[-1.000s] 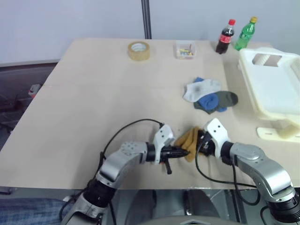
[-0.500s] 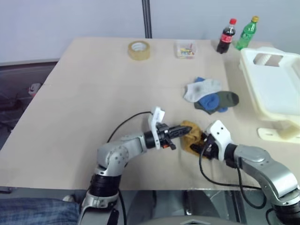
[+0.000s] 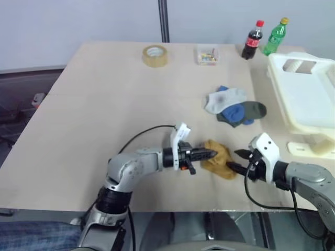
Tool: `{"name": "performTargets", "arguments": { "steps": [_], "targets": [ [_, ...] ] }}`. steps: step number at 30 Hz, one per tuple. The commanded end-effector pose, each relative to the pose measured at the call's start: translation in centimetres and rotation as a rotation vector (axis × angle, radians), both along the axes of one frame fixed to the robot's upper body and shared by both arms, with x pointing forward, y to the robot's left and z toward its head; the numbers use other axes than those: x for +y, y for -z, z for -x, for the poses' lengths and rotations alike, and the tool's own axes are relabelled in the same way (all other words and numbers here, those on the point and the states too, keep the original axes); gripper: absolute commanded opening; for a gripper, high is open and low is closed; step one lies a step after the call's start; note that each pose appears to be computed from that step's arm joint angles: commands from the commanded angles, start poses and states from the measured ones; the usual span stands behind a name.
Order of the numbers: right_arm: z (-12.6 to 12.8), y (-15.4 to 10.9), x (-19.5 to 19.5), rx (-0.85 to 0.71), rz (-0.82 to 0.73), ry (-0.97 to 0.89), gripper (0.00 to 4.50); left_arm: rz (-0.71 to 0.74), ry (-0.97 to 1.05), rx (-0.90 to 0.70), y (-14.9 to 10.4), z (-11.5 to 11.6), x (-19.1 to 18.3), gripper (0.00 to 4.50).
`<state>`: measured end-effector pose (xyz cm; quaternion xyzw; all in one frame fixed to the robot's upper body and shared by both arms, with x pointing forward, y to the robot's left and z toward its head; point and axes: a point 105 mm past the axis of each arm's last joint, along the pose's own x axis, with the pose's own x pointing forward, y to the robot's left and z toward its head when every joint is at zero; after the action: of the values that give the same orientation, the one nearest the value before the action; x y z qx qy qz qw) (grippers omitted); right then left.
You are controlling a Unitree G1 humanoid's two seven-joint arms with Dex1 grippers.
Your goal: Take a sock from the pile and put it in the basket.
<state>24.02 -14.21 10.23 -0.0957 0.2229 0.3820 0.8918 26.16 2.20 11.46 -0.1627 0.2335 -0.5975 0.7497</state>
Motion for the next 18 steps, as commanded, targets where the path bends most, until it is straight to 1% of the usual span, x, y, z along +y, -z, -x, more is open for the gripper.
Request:
{"name": "performTargets", "arguments": {
  "steps": [1,3,5,8,9,10,11,12,13,14,17,18],
  "targets": [
    [-0.6,-2.5,-1.1,-0.092,-0.037,0.040,2.81,-0.010,0.045,-0.019,-0.3,0.0,-0.4,0.04],
    [-0.6,-3.5,-1.2,-0.108,-0.096,0.046,2.81,-0.021,0.051,-0.020,0.0,-0.2,-0.7,0.04],
    [-0.3,-4.2,-0.4,-0.108,-0.168,0.022,2.81,-0.030,0.056,-0.020,0.2,-0.3,-1.0,0.04],
    [0.1,-4.6,1.1,-0.094,-0.226,-0.017,3.56,-0.026,0.067,-0.012,0.4,-0.2,-1.2,0.00],
    [0.2,-4.5,1.5,-0.087,-0.233,-0.027,4.11,-0.023,0.068,-0.005,0.5,-0.2,-1.3,0.00],
    [0.3,-4.4,1.8,-0.081,-0.240,-0.030,4.46,-0.016,0.079,-0.001,0.5,-0.1,-1.3,0.00],
    [0.3,-4.3,2.1,-0.077,-0.245,-0.032,4.49,-0.019,0.079,-0.002,0.6,-0.1,-1.4,0.35],
    [0.2,-4.3,2.3,-0.076,-0.250,-0.029,4.49,-0.022,0.073,0.001,0.8,-0.2,-1.4,0.35],
    [0.2,-4.2,2.5,-0.075,-0.257,-0.025,4.50,-0.020,0.069,0.002,0.8,-0.3,-1.4,0.74],
    [0.1,-4.3,2.7,-0.072,-0.270,-0.017,4.50,-0.012,0.073,0.002,0.7,-0.3,-1.4,0.79],
    [-0.3,-4.3,3.1,-0.064,-0.291,0.005,4.50,0.002,0.079,0.000,0.6,-0.3,-1.4,1.98],
    [-0.4,-4.2,3.3,-0.060,-0.288,0.010,4.50,0.001,0.079,-0.004,0.6,-0.3,-1.5,2.23]
  ]
}}
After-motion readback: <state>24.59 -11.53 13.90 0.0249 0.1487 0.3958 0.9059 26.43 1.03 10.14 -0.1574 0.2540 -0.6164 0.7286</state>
